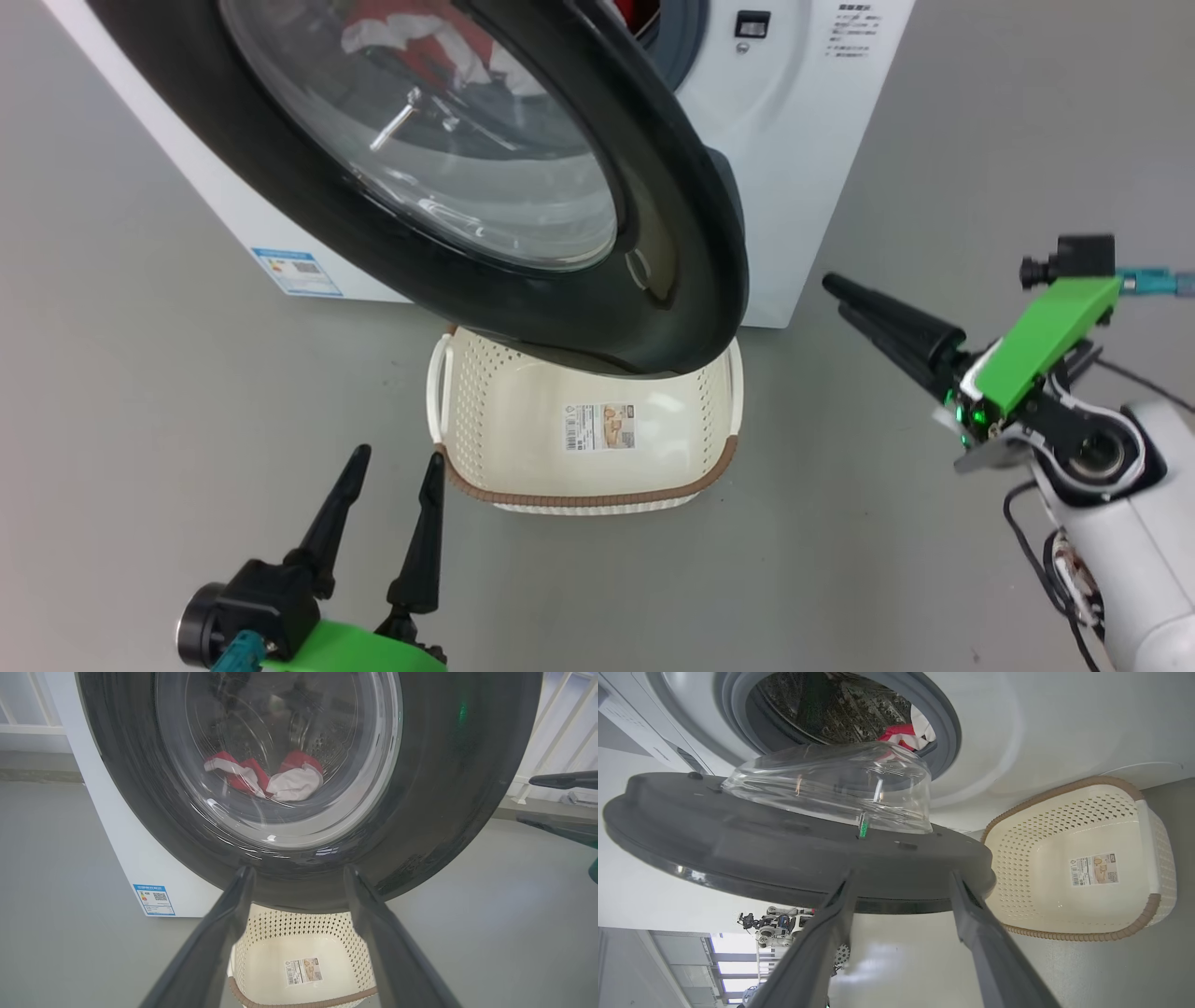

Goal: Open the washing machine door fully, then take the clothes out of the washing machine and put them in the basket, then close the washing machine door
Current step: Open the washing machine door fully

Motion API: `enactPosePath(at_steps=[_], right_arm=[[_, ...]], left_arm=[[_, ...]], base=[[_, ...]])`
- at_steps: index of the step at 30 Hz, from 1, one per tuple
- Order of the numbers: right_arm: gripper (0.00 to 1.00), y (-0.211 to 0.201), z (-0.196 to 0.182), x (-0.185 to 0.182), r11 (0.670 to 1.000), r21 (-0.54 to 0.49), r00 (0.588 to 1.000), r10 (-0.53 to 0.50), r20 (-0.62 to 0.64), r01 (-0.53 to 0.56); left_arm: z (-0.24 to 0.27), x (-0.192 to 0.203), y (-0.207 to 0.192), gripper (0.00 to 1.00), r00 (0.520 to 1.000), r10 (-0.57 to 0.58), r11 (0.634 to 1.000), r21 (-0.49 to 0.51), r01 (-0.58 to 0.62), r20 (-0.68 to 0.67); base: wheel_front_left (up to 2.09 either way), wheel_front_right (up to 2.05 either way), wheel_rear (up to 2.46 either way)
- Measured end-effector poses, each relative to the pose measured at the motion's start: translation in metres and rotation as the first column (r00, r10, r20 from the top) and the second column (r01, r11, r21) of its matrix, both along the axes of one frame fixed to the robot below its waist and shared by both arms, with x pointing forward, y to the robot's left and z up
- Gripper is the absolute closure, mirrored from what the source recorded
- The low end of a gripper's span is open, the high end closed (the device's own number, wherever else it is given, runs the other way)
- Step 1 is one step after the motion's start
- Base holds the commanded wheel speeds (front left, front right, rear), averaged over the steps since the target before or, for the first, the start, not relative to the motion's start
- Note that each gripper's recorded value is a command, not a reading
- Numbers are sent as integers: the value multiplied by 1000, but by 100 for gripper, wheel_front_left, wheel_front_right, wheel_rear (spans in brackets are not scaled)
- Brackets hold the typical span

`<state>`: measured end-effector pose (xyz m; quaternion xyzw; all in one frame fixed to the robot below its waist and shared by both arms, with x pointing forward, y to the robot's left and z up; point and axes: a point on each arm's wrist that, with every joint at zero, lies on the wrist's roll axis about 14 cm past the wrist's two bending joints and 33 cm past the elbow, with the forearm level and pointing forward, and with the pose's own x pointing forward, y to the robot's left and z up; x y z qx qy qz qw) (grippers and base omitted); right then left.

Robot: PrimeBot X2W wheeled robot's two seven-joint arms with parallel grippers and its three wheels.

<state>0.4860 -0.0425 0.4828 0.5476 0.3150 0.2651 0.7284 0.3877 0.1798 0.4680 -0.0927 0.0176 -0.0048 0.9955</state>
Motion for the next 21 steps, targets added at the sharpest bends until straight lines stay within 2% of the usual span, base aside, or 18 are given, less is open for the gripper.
enactPosePath(at_steps=[12,21], right_arm=[[0,-45,-44,-40,987,-58,982,-157,-107,152],[0,-59,-76,-72,971,-113,957,-229,-175,212]], left_arm=[[2,-2,-7,0,1000,-26,1000,-1,26,8],[-1,-4,-12,0,999,-41,999,0,41,-2]], base=[[0,0,0],[0,0,0]])
